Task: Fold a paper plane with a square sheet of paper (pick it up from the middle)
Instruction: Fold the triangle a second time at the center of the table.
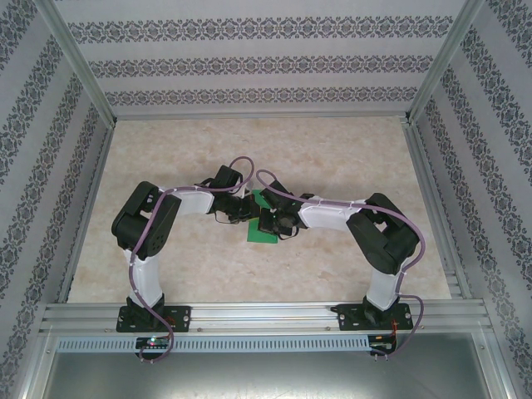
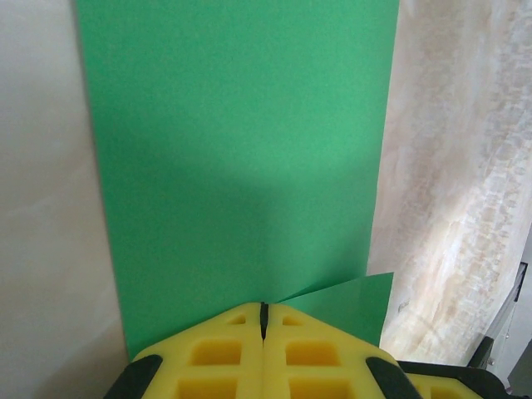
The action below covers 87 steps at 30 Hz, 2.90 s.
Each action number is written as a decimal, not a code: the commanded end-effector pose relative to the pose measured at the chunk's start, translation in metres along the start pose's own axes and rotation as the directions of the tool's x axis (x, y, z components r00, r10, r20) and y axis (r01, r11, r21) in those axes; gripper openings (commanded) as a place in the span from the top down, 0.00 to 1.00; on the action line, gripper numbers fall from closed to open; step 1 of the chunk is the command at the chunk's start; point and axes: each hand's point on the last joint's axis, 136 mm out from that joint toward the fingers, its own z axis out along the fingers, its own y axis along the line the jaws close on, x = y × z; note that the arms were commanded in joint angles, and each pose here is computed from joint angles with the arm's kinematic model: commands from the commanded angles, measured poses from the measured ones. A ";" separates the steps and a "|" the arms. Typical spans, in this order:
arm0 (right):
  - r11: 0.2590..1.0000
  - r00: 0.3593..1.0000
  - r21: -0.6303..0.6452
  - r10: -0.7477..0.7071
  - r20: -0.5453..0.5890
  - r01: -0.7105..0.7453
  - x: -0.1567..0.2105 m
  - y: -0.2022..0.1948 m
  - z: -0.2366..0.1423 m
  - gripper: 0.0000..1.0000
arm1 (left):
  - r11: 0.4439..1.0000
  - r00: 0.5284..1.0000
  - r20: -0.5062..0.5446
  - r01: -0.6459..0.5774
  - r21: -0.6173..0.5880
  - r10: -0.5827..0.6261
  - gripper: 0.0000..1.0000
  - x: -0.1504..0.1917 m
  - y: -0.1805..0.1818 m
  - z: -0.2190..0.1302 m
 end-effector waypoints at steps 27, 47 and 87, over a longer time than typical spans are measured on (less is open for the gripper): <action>0.996 1.000 0.084 -0.019 -0.024 0.021 0.038 -0.059 -0.048 1.00 | 0.953 0.980 -0.085 0.151 -0.261 -0.178 0.98 0.046 0.081 0.007; 0.996 0.998 -0.082 -0.049 -0.046 0.045 0.001 0.002 -0.002 1.00 | 0.954 0.978 -0.081 0.169 -0.249 -0.195 0.98 0.044 0.077 0.009; 0.959 0.988 -0.247 -0.116 0.106 0.139 -0.040 -0.020 -0.057 0.61 | 0.999 0.996 0.081 0.044 -0.015 -0.043 0.65 0.000 -0.010 -0.041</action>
